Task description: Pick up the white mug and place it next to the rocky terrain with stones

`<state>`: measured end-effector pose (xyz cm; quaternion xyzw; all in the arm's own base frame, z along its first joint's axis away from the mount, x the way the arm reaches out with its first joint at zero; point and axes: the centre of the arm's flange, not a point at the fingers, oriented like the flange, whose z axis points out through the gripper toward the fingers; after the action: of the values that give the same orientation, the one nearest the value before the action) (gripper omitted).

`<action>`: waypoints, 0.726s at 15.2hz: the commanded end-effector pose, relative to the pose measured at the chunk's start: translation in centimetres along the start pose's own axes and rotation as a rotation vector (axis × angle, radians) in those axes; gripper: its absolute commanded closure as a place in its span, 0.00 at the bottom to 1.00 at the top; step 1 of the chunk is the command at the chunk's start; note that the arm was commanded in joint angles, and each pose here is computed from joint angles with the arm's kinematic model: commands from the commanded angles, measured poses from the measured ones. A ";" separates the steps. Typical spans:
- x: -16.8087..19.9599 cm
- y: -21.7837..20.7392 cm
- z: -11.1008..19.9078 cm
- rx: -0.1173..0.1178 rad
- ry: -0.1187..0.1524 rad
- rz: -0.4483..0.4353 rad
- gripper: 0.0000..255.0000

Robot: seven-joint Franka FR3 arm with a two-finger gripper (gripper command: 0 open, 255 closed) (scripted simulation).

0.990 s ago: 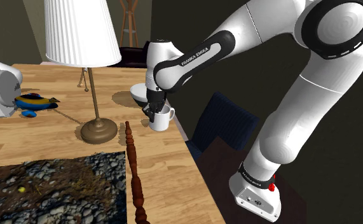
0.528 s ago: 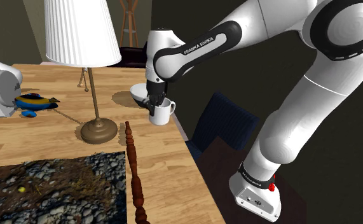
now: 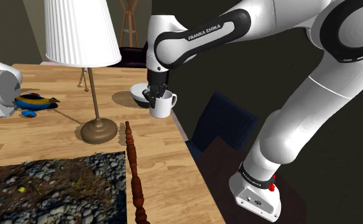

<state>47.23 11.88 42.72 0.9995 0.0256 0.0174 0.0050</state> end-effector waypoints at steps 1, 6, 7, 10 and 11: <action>0.0 0.0 -1.1 0.000 0.000 0.000 1.00; 0.1 0.0 -3.7 0.000 0.000 0.000 1.00; 0.2 0.0 -4.2 0.000 0.000 0.000 1.00; 0.2 0.0 -5.8 0.000 0.000 0.000 1.00; 0.2 0.0 -6.3 0.000 0.000 0.000 1.00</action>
<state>47.19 11.90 48.48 0.9995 0.0257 0.0173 0.0049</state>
